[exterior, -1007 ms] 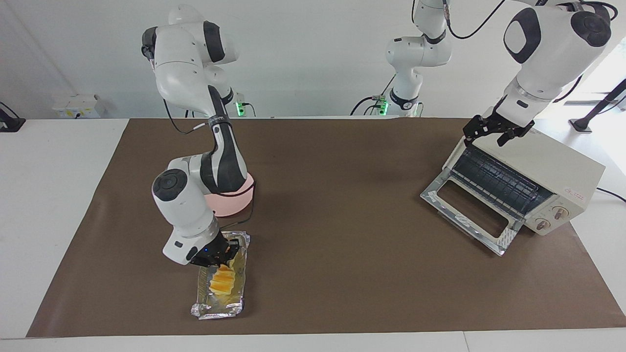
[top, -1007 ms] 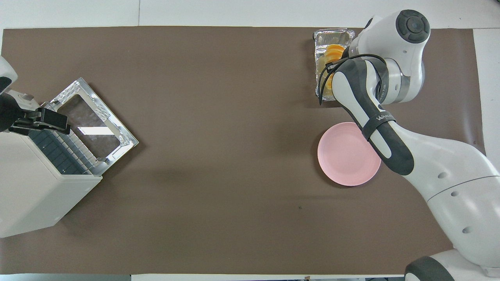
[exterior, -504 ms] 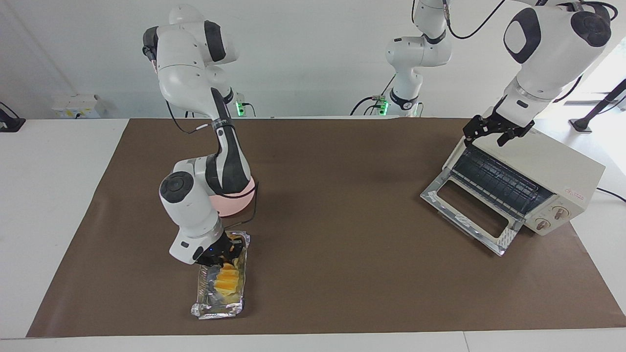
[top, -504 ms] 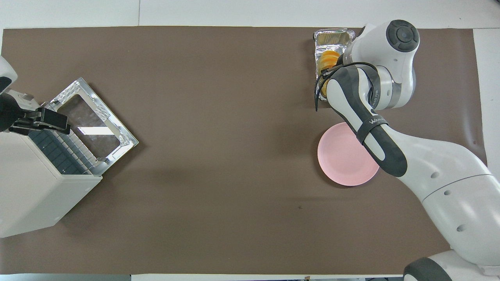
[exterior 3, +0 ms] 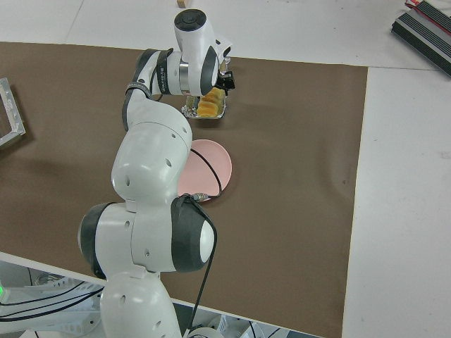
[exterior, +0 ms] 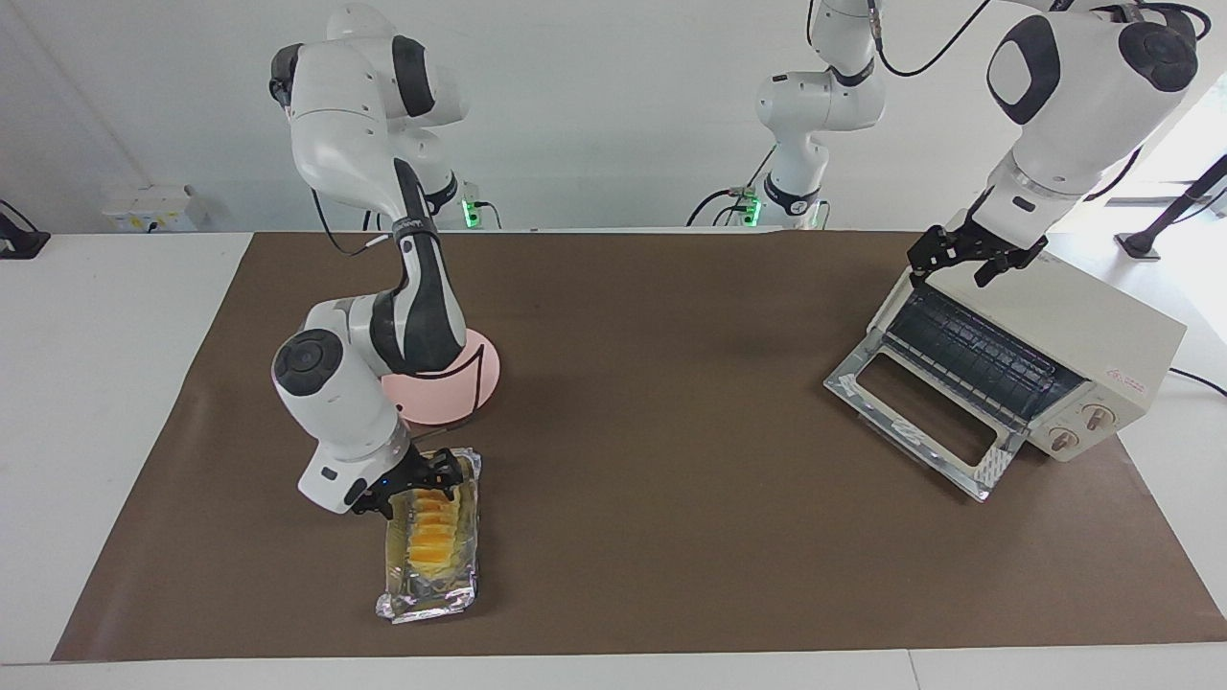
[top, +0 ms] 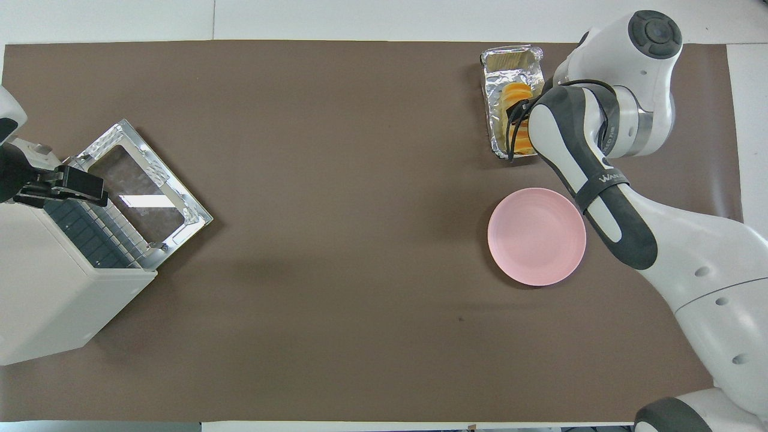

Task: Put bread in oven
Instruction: 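Lower the bread into the foil tray and open the right gripper, then push the foil tray toward the oven with the right gripper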

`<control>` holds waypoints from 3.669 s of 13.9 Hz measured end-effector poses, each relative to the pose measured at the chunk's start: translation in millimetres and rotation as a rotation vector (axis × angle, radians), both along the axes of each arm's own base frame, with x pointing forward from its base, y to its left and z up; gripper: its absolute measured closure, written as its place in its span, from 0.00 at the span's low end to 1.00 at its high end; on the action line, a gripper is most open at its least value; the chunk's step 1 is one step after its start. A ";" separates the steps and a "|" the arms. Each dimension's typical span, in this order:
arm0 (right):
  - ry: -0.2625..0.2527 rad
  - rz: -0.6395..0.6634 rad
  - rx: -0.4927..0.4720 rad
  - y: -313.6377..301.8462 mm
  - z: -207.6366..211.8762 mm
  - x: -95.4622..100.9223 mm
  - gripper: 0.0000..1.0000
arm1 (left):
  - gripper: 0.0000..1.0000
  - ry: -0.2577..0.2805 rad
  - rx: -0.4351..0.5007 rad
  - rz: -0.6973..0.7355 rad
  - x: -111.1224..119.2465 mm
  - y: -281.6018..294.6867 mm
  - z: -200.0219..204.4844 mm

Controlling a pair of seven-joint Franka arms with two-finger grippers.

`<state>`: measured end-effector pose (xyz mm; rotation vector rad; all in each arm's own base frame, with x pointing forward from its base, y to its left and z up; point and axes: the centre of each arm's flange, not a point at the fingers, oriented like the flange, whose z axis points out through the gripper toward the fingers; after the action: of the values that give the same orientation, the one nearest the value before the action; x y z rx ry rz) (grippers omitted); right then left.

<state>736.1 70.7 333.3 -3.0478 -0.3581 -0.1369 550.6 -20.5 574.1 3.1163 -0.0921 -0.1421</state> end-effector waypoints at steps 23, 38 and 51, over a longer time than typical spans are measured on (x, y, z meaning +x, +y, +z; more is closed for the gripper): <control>-0.111 0.010 0.003 -17.6 -33.5 0.7 0.98 | 0.00 0.000 0.000 0.000 0.0 0.0 0.0; 0.081 -0.194 0.143 115.5 70.5 -44.2 0.98 | 0.00 0.000 0.000 0.000 0.0 0.0 0.0; 0.069 -0.224 0.150 288.2 11.9 -154.0 0.98 | 0.00 0.000 0.000 0.000 0.0 0.0 0.0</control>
<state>582.1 358.9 345.2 -2.9250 -0.0001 -0.0673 550.6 -20.5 574.1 3.1163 -0.0921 -0.1421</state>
